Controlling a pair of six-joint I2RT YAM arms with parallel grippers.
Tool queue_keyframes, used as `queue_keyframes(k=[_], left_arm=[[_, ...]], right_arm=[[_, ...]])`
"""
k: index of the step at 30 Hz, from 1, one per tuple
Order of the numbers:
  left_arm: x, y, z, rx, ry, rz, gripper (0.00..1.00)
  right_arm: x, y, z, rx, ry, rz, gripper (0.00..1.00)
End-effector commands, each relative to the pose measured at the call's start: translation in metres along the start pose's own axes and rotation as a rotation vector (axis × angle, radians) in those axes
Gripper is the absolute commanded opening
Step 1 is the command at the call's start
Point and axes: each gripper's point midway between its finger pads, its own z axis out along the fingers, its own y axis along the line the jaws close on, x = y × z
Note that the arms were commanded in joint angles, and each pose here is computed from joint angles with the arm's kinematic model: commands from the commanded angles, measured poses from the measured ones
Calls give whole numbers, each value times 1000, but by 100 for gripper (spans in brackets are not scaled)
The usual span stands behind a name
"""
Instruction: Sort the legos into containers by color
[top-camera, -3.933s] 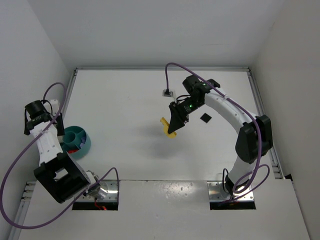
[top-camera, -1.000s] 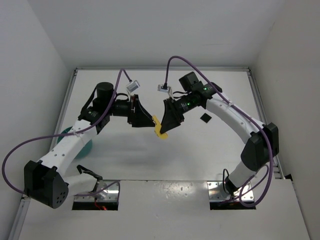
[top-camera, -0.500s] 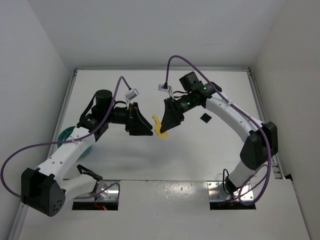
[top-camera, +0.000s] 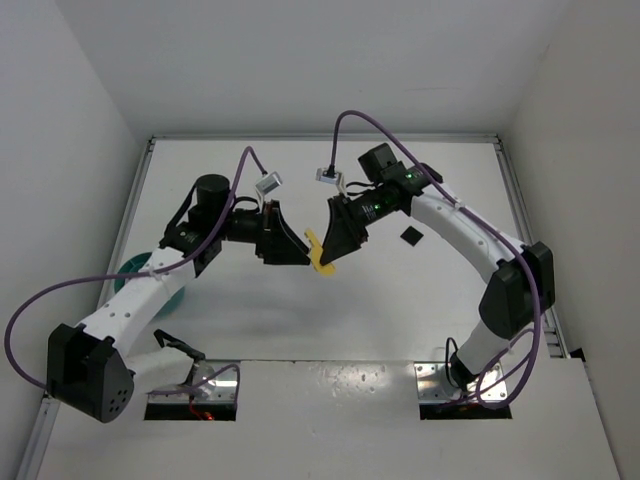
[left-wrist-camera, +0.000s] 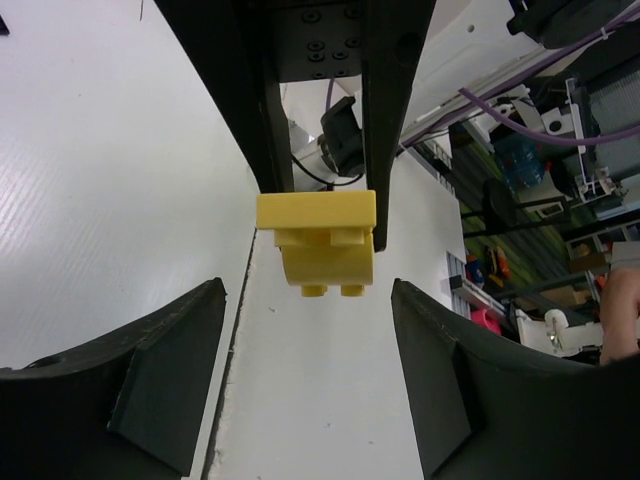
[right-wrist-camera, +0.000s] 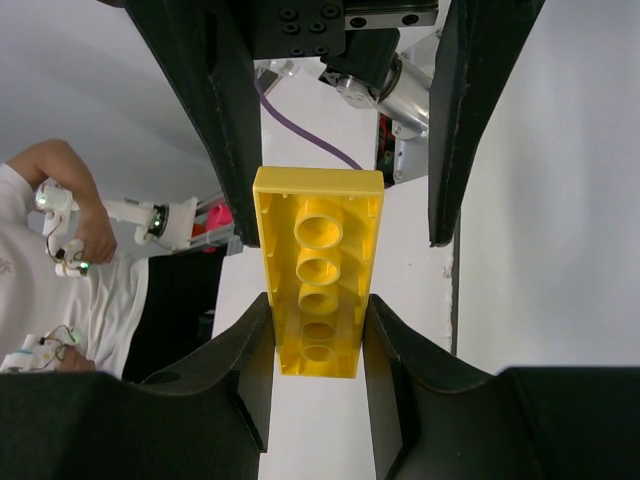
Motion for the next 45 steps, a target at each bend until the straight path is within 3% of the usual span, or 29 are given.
queue_keyframes(k=[1, 8, 21, 26, 30, 45], left_arm=[[-18, -13, 2, 23, -27, 60, 73], [-20, -11, 3, 25, -30, 59, 68], [-17, -7, 4, 18, -35, 42, 44], [-12, -6, 3, 16, -32, 33, 26], [-4, -5, 2, 14, -28, 23, 22], [3, -5, 0, 8, -18, 38, 17]], right_arm=[[-12, 8, 1, -34, -10, -65, 0], [-15, 5, 5, -40, 1, -67, 0], [-19, 2, 5, -41, 3, -77, 0], [-17, -3, 4, 5, 10, -63, 19], [-17, -7, 2, 22, -4, -34, 28], [-19, -15, -2, 81, -14, -8, 49]])
